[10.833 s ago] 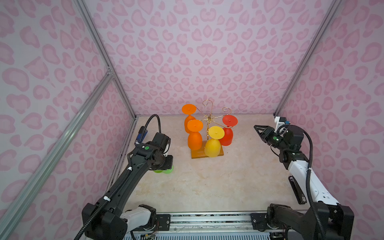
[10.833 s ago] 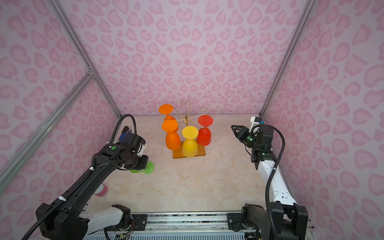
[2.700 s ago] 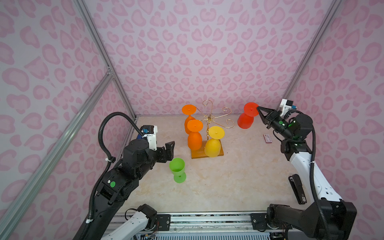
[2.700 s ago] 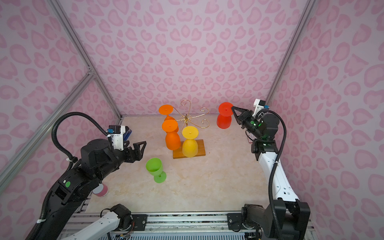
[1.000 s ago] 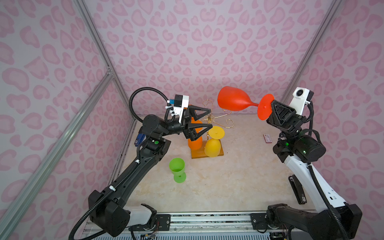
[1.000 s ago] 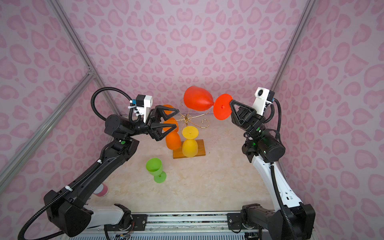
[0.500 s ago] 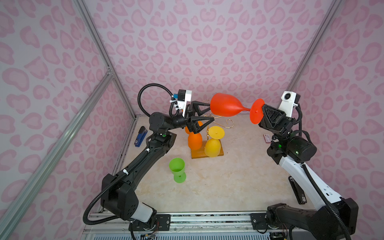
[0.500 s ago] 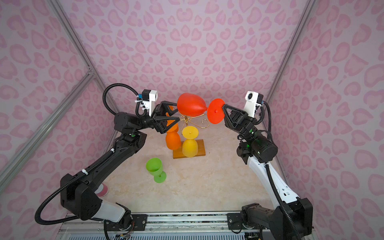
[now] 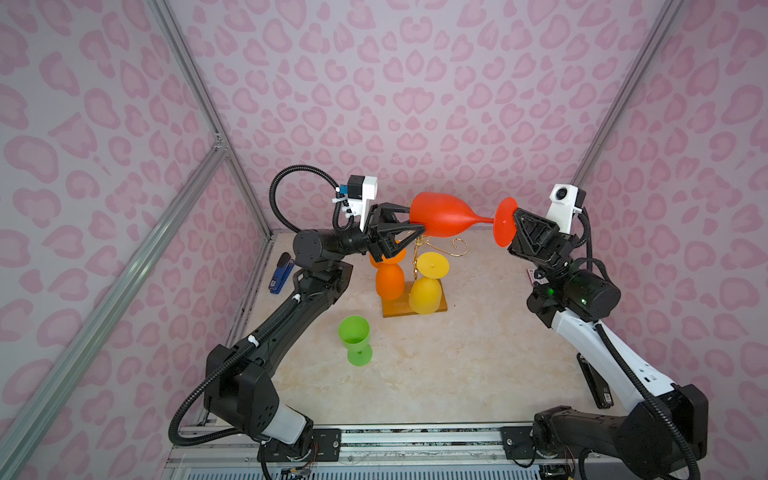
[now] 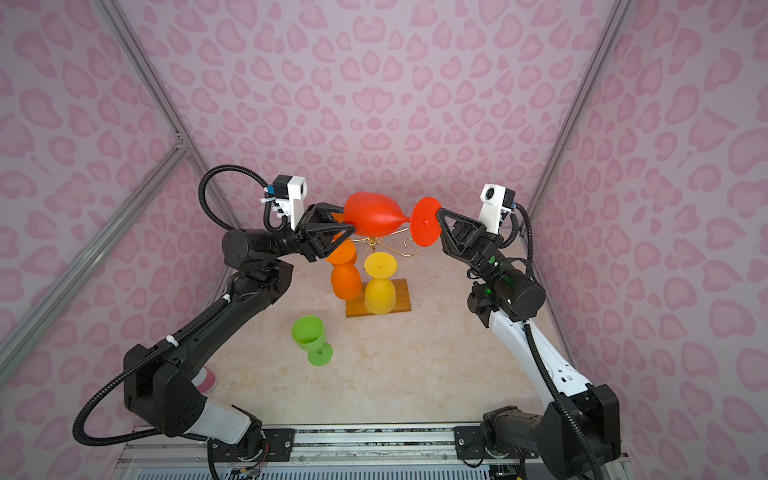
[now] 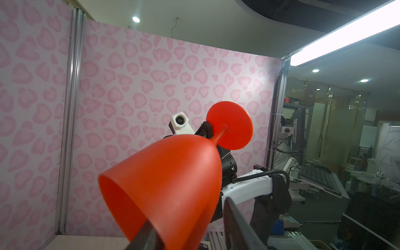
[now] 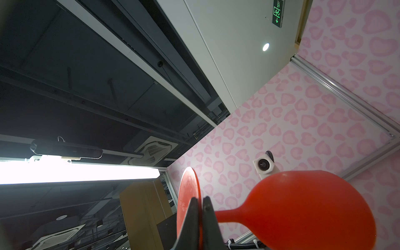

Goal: Take the wine glass off the wine glass rack
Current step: Place the wine glass at the bottom-center of the table.

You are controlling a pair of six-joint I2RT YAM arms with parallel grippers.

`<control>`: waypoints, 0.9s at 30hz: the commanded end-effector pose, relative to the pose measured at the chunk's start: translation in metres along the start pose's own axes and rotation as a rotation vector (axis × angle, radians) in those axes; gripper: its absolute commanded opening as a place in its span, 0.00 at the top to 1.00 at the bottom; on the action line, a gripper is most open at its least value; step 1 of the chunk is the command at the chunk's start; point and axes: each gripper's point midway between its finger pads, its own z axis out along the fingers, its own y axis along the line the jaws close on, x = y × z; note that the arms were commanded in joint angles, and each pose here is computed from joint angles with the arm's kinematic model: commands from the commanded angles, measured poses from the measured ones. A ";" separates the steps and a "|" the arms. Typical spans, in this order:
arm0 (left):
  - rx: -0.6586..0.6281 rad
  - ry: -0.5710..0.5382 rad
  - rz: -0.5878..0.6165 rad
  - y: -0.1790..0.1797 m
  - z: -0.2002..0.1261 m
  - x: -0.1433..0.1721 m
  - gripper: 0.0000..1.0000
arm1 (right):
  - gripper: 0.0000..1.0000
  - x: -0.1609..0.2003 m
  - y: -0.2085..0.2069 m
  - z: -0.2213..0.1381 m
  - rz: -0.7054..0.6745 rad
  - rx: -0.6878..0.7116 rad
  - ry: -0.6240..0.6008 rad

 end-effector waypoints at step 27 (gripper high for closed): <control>0.058 0.201 0.075 -0.050 -0.001 0.008 0.98 | 0.48 -0.063 -0.074 -0.099 -0.358 0.738 -0.089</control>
